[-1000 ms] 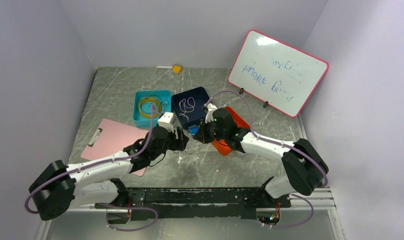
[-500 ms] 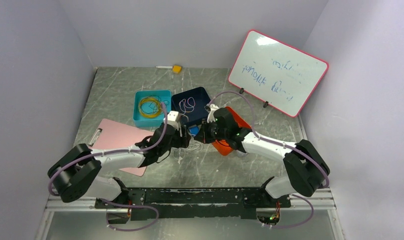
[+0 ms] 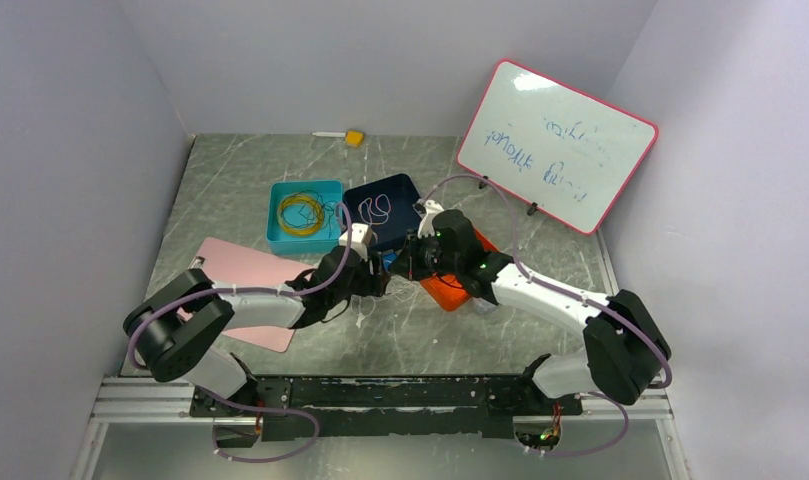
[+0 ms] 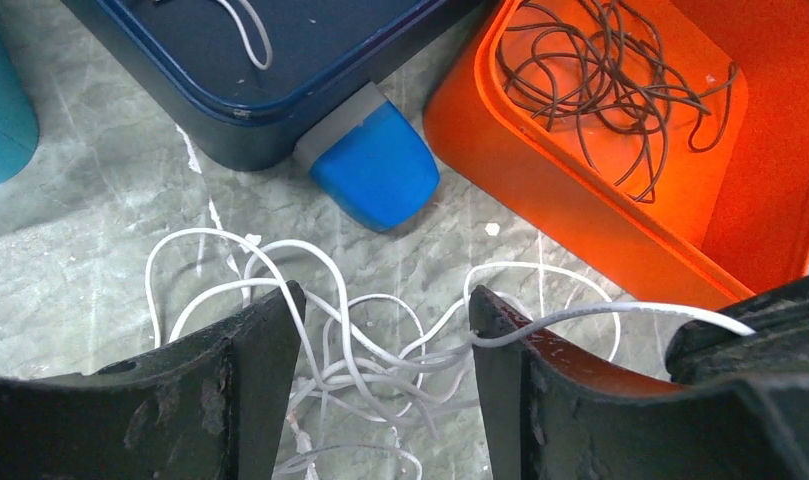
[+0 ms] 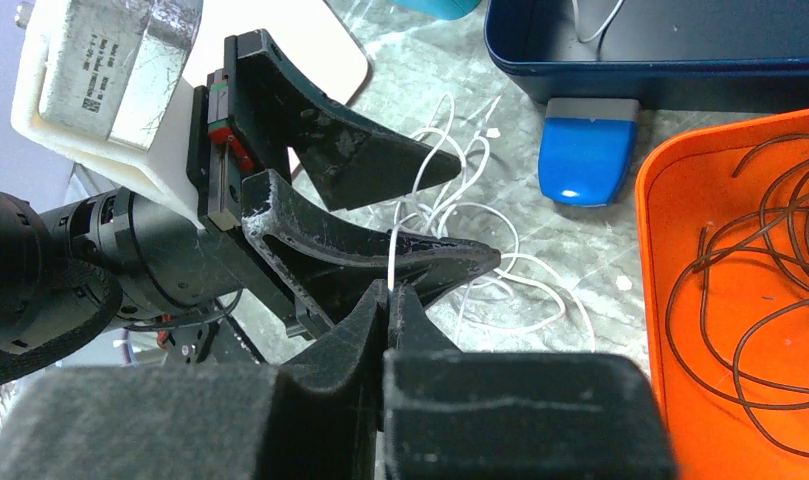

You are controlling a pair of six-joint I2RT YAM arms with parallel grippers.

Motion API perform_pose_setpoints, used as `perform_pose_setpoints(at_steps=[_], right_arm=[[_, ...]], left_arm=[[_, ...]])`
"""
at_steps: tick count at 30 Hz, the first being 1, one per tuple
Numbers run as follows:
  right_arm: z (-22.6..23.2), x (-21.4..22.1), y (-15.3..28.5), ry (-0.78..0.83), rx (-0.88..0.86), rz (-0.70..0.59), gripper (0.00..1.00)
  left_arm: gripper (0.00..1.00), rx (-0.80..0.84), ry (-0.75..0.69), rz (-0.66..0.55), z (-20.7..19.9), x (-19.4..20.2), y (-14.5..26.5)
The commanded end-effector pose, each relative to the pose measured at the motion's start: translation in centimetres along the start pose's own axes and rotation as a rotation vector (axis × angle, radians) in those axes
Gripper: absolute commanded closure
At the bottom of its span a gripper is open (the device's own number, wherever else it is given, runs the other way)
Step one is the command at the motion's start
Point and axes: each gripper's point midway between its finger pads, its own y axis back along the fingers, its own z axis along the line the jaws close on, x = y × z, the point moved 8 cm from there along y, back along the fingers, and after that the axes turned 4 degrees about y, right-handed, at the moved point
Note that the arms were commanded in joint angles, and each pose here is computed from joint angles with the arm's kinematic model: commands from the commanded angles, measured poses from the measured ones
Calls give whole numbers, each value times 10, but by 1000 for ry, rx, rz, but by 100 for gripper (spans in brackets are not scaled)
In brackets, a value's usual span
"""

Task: Untangle the cables

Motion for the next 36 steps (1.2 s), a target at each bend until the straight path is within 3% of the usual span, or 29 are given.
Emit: perform_pose_setpoints(at_steps=[1, 19, 36], right_arm=[[8, -16, 7, -10, -16, -49, 100], [61, -112, 92, 80, 3, -368, 100], [116, -221, 198, 317, 103, -728, 100]], left_arm=[[34, 54, 28, -32, -8, -9, -4], [37, -76, 66, 91, 14, 30, -20], [39, -123, 43, 135, 23, 40, -16]])
